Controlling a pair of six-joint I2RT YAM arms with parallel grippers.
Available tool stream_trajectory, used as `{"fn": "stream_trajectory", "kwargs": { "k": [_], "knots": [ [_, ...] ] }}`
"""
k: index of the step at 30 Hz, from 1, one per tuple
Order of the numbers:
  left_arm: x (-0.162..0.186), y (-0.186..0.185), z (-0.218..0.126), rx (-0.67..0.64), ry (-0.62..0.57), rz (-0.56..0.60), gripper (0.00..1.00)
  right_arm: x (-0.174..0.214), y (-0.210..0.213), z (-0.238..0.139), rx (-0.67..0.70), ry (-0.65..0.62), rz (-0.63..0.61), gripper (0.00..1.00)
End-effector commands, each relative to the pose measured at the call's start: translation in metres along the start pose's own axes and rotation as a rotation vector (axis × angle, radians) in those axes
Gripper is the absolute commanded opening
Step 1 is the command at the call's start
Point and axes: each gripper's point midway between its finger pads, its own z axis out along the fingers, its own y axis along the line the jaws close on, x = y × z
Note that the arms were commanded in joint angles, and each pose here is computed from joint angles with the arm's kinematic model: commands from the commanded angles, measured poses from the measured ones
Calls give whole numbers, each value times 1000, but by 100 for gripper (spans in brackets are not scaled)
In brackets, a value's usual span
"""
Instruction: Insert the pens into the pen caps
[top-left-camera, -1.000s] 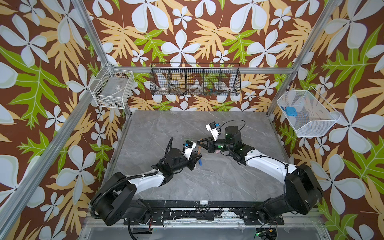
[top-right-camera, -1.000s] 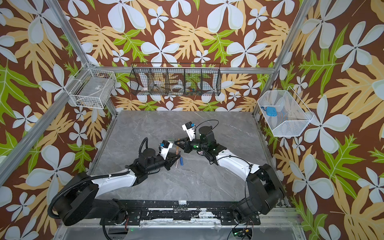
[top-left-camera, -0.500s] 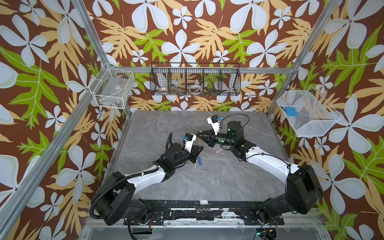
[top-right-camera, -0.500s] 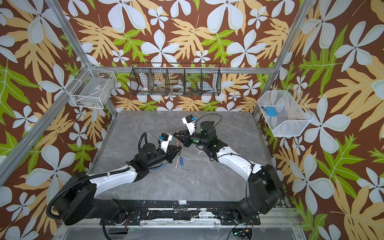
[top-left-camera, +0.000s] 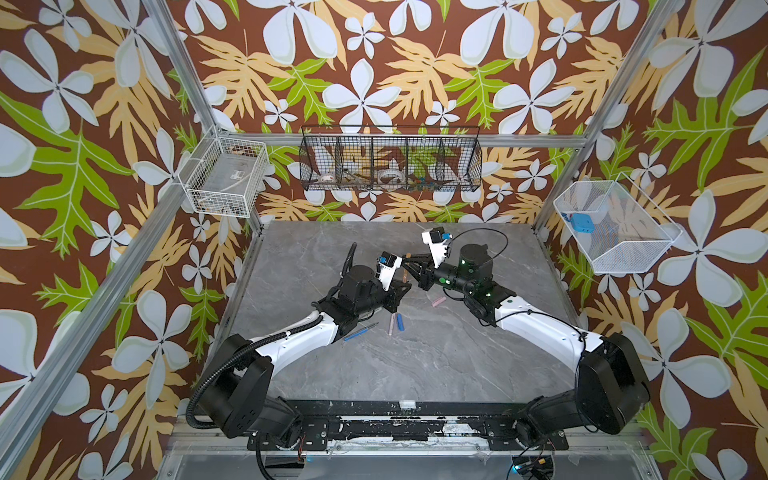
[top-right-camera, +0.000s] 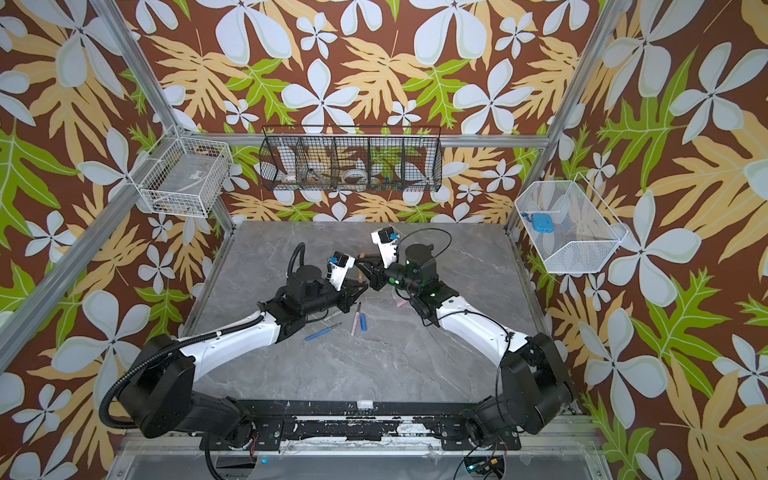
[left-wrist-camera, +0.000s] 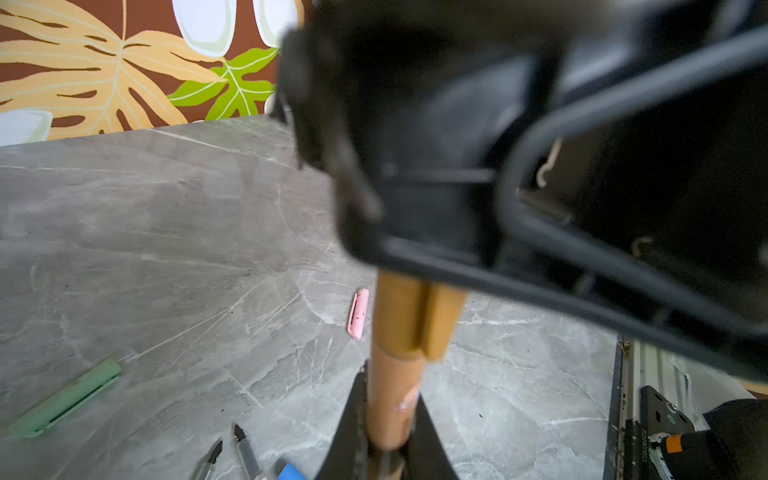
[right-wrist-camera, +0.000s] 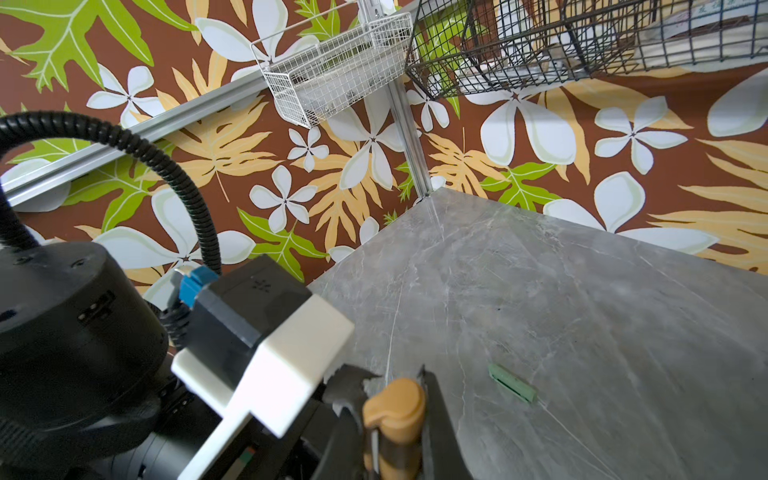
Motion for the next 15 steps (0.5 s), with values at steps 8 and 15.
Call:
{"fn": "stream_trajectory", "kwargs": {
  "k": [8, 15],
  "knots": [
    [-165, -51, -78, 268, -744, 133, 0, 54, 20, -15, -105, 196, 184, 2],
    [-80, -34, -50, 246, -480, 77, 0, 29, 29, -23, -124, 186, 120, 11]
  ]
}}
